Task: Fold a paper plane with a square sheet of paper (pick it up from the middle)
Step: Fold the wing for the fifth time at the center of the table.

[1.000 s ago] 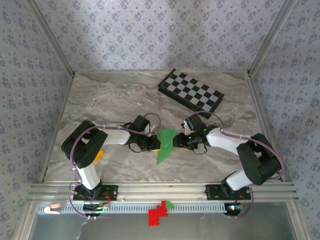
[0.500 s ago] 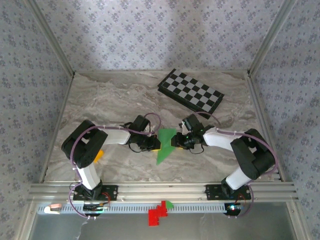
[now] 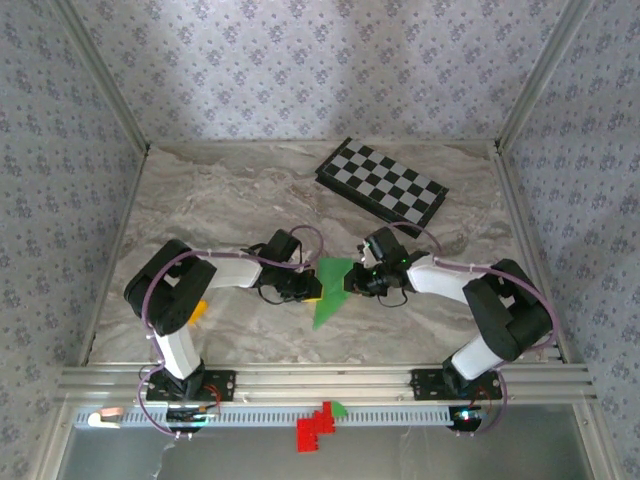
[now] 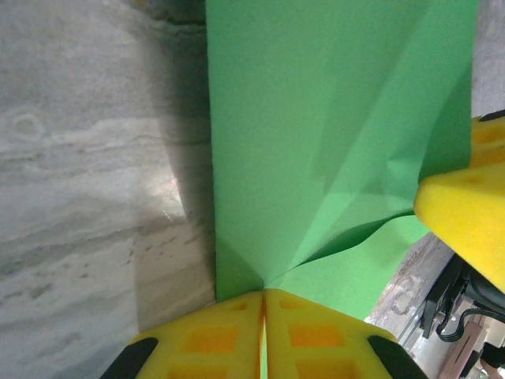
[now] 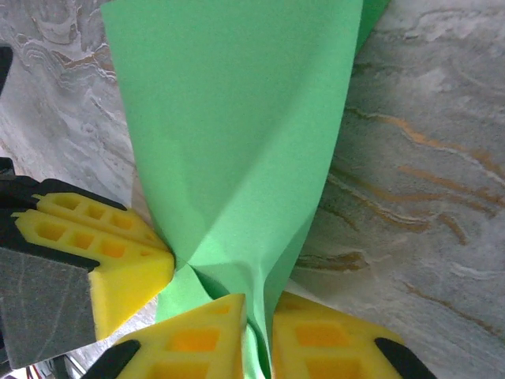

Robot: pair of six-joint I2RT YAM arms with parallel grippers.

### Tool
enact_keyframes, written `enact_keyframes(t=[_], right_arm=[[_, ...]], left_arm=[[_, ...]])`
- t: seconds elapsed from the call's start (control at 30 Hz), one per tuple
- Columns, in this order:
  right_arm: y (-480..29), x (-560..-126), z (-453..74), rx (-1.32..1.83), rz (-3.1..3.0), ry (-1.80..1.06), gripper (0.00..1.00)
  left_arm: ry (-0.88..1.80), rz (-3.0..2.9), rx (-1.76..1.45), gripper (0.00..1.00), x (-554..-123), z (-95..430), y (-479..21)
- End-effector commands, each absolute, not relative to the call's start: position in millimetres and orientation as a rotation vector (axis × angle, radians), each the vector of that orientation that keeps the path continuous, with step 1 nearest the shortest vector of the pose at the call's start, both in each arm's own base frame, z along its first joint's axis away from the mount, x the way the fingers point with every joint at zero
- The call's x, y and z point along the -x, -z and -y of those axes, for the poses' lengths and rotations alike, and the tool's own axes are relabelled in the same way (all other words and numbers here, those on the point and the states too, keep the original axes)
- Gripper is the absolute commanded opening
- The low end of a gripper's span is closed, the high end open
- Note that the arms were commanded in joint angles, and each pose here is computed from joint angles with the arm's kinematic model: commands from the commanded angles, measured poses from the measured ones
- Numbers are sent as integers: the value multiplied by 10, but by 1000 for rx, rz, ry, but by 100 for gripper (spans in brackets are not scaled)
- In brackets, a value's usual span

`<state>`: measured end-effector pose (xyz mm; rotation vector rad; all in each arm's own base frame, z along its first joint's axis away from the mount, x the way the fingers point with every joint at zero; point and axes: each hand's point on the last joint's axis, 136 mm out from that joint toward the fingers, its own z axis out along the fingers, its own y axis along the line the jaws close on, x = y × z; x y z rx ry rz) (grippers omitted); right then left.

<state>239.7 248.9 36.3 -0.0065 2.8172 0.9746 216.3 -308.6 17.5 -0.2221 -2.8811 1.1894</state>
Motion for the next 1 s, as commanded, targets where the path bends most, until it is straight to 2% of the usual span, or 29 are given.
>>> enact_keyframes(t=[0.0, 0.47, 0.67, 0.97], right_arm=[[-426, -2383, -2516, -5, -2802, -978, 13], [-416, -2215, -2406, -190, -2853, -931, 1], [-434, -2172, -2402, -282, -2858, -953, 0], [-524, -2189, -2423, -404, -2823, -1059, 0]], left_arm=[[-1077, 2926, 239, 11, -2165, 3018, -11], [-1140, 3077, 434, 24, -2268, 3011, -420], [-1074, 3240, 732, 28, -2111, 2982, -590], [-843, 3379, 1297, 43, -1801, 3014, -728]])
